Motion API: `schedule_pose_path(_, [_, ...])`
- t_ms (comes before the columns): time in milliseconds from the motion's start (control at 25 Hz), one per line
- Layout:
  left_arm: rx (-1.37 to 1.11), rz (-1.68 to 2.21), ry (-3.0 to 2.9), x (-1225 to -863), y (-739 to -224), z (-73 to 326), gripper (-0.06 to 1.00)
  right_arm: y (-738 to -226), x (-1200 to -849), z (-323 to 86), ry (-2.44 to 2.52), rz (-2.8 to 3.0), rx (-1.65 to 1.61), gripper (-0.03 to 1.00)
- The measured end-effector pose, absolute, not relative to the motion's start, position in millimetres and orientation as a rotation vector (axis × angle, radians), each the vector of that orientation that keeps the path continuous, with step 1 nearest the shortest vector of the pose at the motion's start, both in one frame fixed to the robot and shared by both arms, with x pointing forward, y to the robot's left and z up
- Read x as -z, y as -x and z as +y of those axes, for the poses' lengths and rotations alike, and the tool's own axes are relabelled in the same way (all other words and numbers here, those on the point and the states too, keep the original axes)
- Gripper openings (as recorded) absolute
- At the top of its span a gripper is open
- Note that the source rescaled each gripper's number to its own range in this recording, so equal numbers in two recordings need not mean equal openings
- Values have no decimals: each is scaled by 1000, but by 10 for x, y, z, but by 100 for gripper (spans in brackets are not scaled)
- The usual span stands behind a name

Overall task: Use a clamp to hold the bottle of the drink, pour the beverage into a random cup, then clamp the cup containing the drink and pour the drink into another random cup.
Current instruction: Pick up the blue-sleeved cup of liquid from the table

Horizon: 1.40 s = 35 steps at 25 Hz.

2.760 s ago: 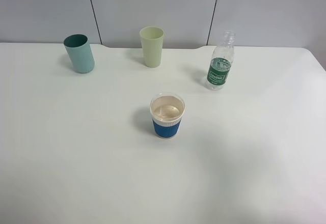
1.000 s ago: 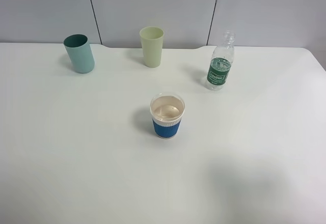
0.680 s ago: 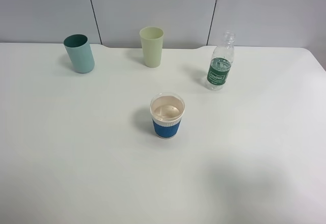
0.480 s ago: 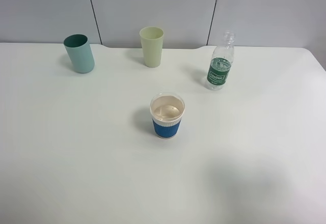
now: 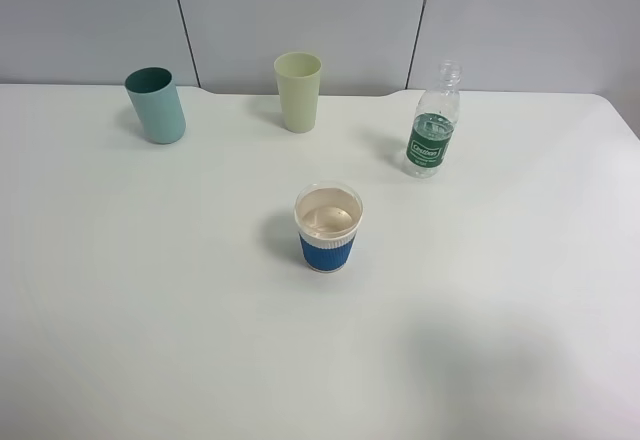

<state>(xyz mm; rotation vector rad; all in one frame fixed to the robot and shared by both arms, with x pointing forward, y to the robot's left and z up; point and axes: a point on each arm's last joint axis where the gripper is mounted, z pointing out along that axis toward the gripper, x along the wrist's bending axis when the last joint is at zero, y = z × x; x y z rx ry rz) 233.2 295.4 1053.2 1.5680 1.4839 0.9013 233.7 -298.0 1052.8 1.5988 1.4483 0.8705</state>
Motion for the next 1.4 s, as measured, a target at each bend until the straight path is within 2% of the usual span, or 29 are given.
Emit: schedule_pose_path(1400, [-894,1482,-1566,-10533,-2331,2948,100,-2337,-10528,-2980,-1599,1448,-871,100])
